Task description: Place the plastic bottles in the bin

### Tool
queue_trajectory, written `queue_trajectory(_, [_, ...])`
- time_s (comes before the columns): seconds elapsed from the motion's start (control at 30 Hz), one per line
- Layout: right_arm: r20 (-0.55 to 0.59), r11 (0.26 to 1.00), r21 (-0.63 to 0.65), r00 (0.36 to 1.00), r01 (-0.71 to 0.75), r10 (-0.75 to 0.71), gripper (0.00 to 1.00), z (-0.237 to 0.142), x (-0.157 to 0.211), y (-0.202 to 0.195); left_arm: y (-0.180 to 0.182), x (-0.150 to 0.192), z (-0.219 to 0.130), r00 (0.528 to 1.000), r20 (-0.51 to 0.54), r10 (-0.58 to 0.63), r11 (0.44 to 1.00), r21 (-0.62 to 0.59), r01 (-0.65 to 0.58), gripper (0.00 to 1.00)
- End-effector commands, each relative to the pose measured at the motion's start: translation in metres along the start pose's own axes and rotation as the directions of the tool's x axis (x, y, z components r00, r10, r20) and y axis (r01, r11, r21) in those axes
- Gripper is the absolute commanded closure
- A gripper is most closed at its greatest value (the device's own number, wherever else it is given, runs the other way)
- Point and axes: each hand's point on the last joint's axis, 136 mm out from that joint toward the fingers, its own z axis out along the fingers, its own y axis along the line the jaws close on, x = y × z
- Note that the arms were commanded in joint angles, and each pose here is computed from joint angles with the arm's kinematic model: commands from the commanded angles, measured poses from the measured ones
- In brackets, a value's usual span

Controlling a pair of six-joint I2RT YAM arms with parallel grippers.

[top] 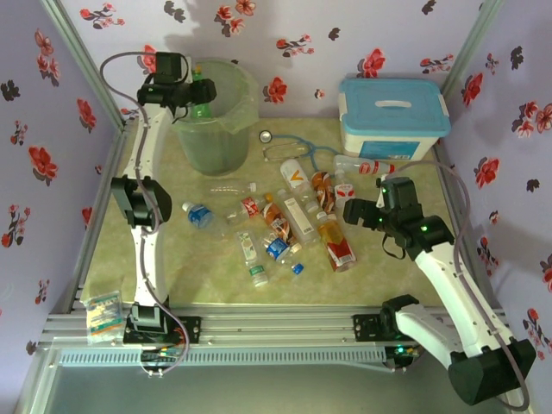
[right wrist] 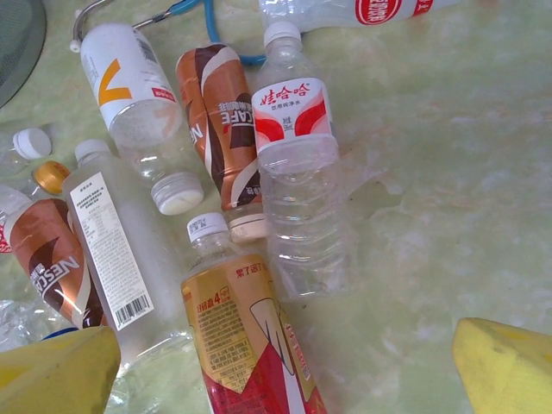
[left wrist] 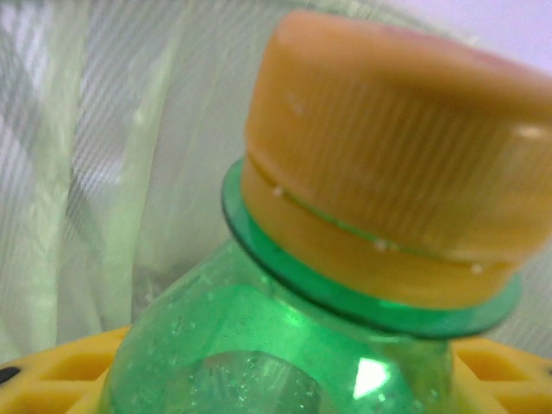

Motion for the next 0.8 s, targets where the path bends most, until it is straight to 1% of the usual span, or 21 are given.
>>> queue_trajectory(0.0, [-0.010, 0.999, 0.033, 1.000, -0.023, 0.023, 0.01, 0.001, 0.005, -0.009, 0.006, 0.026, 0.010, 0.995, -0.081, 0.064, 0.997, -0.036, -0.067, 1.00])
queue_trajectory(0.03, [-0.014, 0.999, 0.032, 1.000, -0.025, 0.026, 0.01, 0.002, 0.005, -0.009, 0.007, 0.030, 0.012, 0.993, -0.094, 0.069, 0.997, -0.037, -0.073, 1.00])
queue_trajectory(0.1, [-0.024, 0.999, 0.031, 0.999, -0.029, 0.029, 0.01, 0.005, 0.007, -0.009, 0.007, 0.038, 0.017, 0.990, -0.117, 0.075, 0.996, -0.037, -0.080, 0.96])
queue_trajectory(0.13, [-0.026, 0.999, 0.033, 0.999, -0.033, 0.034, 0.01, 0.006, 0.007, -0.009, 0.008, 0.041, 0.019, 0.989, -0.127, 0.076, 0.996, -0.040, -0.081, 0.92])
queue_trajectory(0.17, [-0.029, 0.999, 0.037, 0.999, -0.036, 0.037, 0.01, 0.006, 0.006, -0.010, 0.009, 0.043, 0.020, 0.988, -0.132, 0.076, 0.996, -0.042, -0.082, 0.84])
queue_trajectory(0.23, [-0.031, 0.998, 0.045, 0.999, -0.043, 0.044, 0.01, 0.008, 0.005, -0.012, 0.009, 0.046, 0.023, 0.987, -0.140, 0.080, 0.995, -0.040, -0.087, 0.63])
queue_trajectory(0.27, [-0.033, 0.998, 0.049, 0.998, -0.047, 0.049, 0.01, 0.008, 0.005, -0.013, 0.009, 0.047, 0.024, 0.987, -0.142, 0.081, 0.995, -0.040, -0.087, 0.57])
queue_trajectory(0.37, [-0.036, 0.996, 0.063, 0.997, -0.059, 0.061, 0.01, 0.009, 0.004, -0.017, 0.009, 0.049, 0.027, 0.986, -0.147, 0.082, 0.995, -0.040, -0.089, 0.44])
queue_trajectory(0.53, [-0.037, 0.993, 0.051, 0.993, -0.109, 0.111, 0.01, 0.014, 0.007, -0.021, 0.008, 0.054, 0.029, 0.984, -0.157, 0.083, 0.995, -0.037, -0.089, 0.31])
queue_trajectory(0.6, [-0.039, 0.991, 0.041, 0.991, -0.124, 0.126, 0.01, 0.016, 0.009, -0.021, 0.007, 0.053, 0.028, 0.984, -0.154, 0.084, 0.995, -0.035, -0.090, 0.28])
queue_trajectory(0.77, [-0.050, 0.993, 0.057, 0.993, -0.104, 0.107, 0.01, 0.014, 0.012, -0.025, 0.005, 0.047, 0.024, 0.986, -0.142, 0.088, 0.995, -0.035, -0.094, 0.17])
